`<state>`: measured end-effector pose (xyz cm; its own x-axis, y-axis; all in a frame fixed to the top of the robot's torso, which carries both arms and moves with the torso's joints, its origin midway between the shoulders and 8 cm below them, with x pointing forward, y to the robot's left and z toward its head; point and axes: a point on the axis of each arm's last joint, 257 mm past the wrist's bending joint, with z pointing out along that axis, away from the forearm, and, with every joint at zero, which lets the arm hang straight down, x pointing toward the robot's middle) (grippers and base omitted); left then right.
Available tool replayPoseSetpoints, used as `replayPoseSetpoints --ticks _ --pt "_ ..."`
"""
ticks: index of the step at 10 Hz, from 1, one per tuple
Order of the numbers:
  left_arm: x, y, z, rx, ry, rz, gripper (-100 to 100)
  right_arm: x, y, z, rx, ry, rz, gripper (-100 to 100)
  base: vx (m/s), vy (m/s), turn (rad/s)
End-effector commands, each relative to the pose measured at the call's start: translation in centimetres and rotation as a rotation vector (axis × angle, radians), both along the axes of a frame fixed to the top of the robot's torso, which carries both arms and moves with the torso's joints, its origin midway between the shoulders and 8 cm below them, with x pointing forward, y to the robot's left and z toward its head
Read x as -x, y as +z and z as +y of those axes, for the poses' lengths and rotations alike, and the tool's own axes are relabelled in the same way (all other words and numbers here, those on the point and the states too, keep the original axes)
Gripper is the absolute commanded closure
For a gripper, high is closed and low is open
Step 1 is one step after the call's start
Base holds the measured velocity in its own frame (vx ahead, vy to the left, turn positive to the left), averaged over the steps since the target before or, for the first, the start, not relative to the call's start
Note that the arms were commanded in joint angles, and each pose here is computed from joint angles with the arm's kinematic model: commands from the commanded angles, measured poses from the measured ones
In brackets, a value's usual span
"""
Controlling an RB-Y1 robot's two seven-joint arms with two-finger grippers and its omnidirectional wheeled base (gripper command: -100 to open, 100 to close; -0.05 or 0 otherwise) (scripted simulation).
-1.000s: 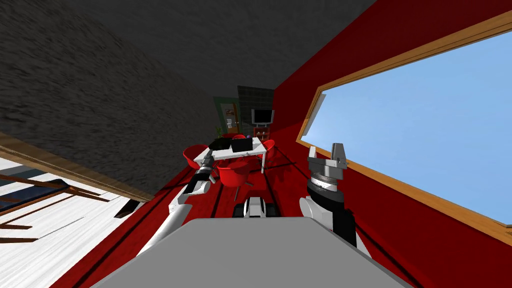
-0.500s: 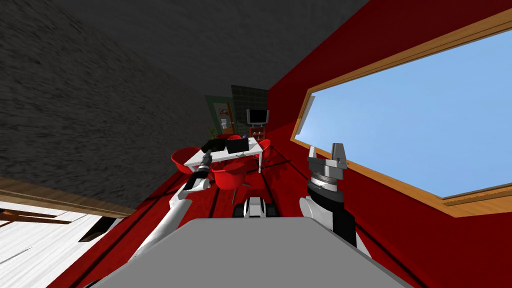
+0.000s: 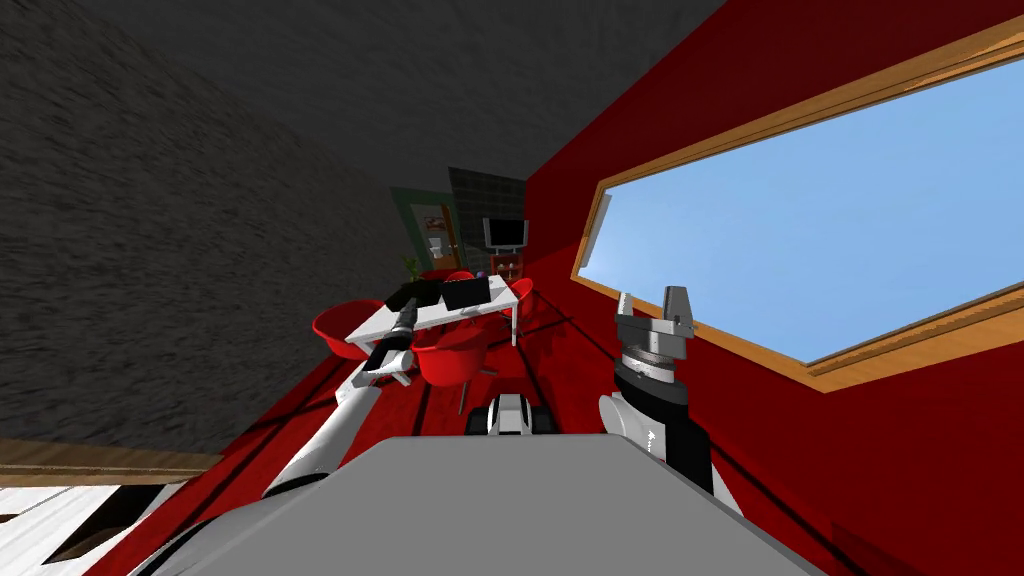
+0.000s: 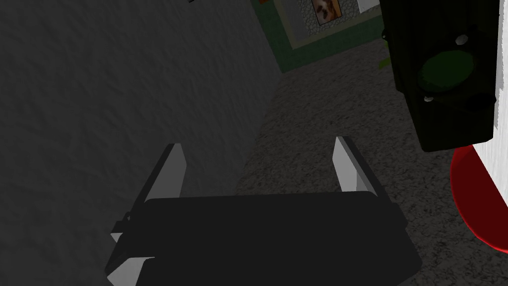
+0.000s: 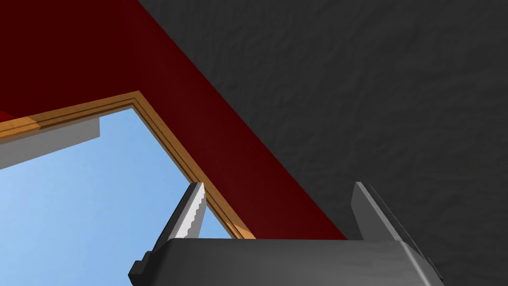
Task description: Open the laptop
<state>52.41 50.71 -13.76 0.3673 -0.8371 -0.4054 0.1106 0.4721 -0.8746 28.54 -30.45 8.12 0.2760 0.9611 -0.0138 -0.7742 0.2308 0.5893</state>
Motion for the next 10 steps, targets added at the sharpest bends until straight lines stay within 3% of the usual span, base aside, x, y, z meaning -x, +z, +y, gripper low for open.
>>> replayPoseSetpoints --ticks 1,2,4,5,6,7,8,10 --pt "-0.5 -0.9 2.5 -0.010 0.055 0.044 -100 0.0 0.0 0.0 0.000 0.000 0.000 0 0.008 0.008 -0.106" --pt "-0.5 -1.3 2.6 -0.008 0.058 0.050 -100 0.0 0.0 0.0 0.000 0.000 0.000 0 0.003 0.002 0.015" --pt "-1.2 -0.9 5.8 -0.021 0.118 0.079 -100 0.0 0.0 0.0 0.000 0.000 0.000 0 0.004 0.003 -0.240" --pt "-1.0 -2.0 6.2 -0.014 0.126 0.099 -100 0.0 0.0 0.0 0.000 0.000 0.000 0 0.005 0.008 -0.113" --pt "-1.3 -1.5 7.6 -0.020 0.153 0.108 -100 0.0 0.0 0.0 0.000 0.000 0.000 0 0.004 0.004 -0.169" --pt "-1.1 -2.3 8.0 -0.014 0.159 0.123 -100 0.0 0.0 0.0 0.000 0.000 0.000 0 0.004 0.005 -0.095" --pt "-1.4 -1.5 9.2 -0.020 0.182 0.125 -100 0.0 0.0 0.0 0.000 0.000 0.000 0 0.005 0.003 -0.169" --pt "-1.2 -2.6 11.1 -0.012 0.219 0.164 -100 0.0 0.0 0.0 0.000 0.000 0.000 0 0.005 0.005 -0.135"
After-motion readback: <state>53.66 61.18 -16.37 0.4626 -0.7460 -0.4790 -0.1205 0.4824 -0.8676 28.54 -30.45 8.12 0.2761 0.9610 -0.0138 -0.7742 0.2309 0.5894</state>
